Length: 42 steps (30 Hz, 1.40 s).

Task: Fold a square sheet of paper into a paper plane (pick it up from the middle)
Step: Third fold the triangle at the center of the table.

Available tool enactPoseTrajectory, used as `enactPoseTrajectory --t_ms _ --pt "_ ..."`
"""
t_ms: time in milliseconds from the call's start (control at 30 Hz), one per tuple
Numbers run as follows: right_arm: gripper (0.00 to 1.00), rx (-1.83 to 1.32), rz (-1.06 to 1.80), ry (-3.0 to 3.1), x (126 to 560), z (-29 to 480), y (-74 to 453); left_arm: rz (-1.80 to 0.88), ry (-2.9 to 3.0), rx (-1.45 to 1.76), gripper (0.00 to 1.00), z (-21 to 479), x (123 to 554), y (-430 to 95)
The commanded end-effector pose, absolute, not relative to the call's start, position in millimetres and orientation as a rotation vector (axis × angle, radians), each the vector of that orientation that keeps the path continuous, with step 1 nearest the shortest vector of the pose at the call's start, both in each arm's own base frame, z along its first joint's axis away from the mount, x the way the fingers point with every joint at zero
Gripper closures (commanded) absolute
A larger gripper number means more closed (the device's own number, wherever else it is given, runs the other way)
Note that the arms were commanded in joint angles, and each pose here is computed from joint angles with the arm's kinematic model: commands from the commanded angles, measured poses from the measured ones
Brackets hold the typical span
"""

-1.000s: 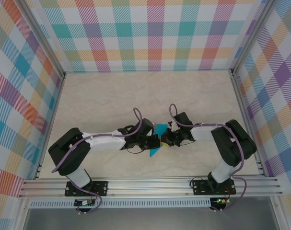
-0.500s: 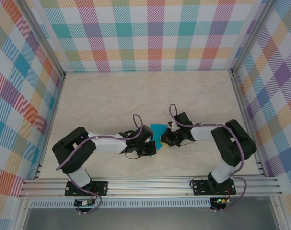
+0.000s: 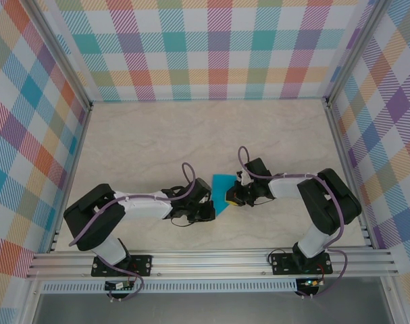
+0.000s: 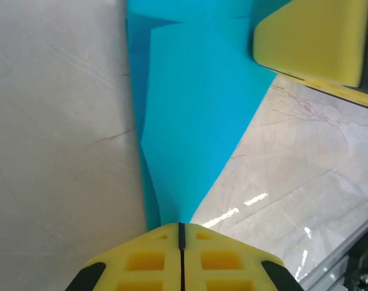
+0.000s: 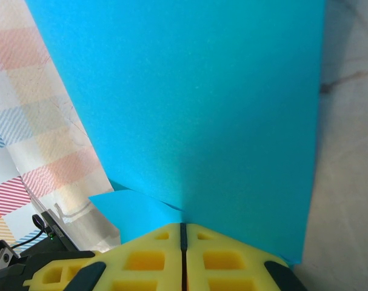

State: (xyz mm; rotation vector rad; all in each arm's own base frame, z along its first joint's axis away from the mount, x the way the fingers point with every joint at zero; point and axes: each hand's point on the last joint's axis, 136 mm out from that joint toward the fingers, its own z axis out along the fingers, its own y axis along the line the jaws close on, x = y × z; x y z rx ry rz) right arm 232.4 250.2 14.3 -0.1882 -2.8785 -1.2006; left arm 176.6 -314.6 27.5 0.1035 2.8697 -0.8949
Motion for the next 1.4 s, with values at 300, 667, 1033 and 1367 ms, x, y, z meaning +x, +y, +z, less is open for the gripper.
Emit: enactPoseTrajectory --t_ms 300,667,1033,1367 --pt "0.93 -0.240 -1.038 -2.905 223 -8 234 -0.931 2.887 0.171 0.92 31 167 -317" --pt "0.92 -0.237 -1.032 -2.909 223 -8 233 -0.738 2.969 0.111 0.93 3 161 -289" --pt "0.91 -0.201 -1.110 -2.901 228 6 242 -0.805 2.888 0.144 0.93 34 161 -286" --pt "0.78 -0.153 -1.123 -3.028 246 56 232 -0.833 2.714 0.147 0.92 84 213 -301"
